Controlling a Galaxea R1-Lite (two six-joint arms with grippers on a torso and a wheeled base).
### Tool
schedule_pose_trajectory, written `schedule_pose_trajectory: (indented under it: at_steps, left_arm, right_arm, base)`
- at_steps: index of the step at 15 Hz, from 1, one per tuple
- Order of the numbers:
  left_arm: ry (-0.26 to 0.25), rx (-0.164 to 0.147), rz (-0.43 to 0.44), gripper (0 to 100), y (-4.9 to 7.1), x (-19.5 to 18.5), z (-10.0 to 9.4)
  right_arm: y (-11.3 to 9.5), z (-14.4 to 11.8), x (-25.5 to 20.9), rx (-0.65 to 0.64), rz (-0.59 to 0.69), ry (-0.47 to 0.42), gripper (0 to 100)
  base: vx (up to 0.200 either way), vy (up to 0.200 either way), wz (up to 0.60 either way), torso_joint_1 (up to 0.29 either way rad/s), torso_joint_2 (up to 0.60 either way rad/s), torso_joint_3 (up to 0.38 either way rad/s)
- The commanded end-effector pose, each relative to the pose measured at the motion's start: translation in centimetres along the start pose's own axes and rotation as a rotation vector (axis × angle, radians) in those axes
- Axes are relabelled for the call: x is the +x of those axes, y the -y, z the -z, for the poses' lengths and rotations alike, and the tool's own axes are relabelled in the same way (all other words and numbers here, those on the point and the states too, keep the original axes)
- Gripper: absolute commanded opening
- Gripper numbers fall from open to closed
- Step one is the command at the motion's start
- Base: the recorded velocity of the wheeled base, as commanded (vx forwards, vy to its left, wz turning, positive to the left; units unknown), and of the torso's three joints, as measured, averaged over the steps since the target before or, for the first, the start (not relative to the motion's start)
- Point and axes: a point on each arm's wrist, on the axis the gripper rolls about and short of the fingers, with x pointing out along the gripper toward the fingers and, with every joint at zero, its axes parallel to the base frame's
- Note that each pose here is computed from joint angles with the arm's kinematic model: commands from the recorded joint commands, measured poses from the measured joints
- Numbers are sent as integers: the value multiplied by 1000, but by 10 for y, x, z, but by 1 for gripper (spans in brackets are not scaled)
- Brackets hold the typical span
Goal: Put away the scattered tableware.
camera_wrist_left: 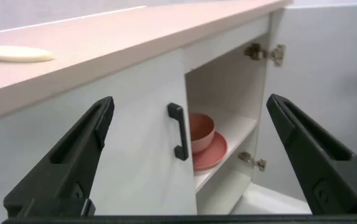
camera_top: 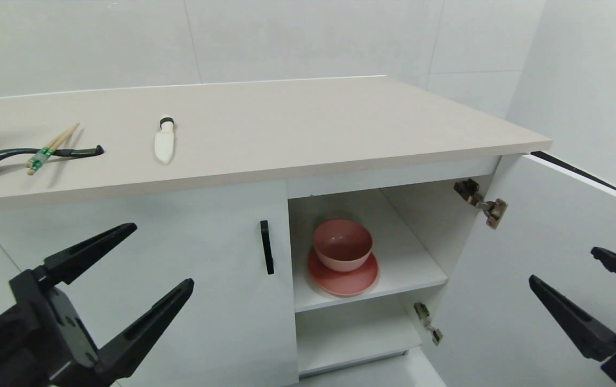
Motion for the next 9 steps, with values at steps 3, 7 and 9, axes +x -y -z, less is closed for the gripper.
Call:
schedule_pose_trajectory:
  at_steps: [3, 7, 9]
  left_arm:
    - [41, -71, -68, 100, -2, -26, -11]
    - [62, -51, -199, 100, -8, -66, -15]
    - [106, -35, -250, 100, -4, -95, -15]
  right_arm:
    - [21, 0, -41, 4, 137, 45, 100]
    - [28, -13, -75, 61, 182, 102, 100]
    - [30, -10, -98, 56, 332, 57, 100]
  base:
    - [0, 0, 0, 0, 0, 0]
    - [0, 0, 0, 0, 0, 0]
    - [0, 0, 0, 0, 0, 0]
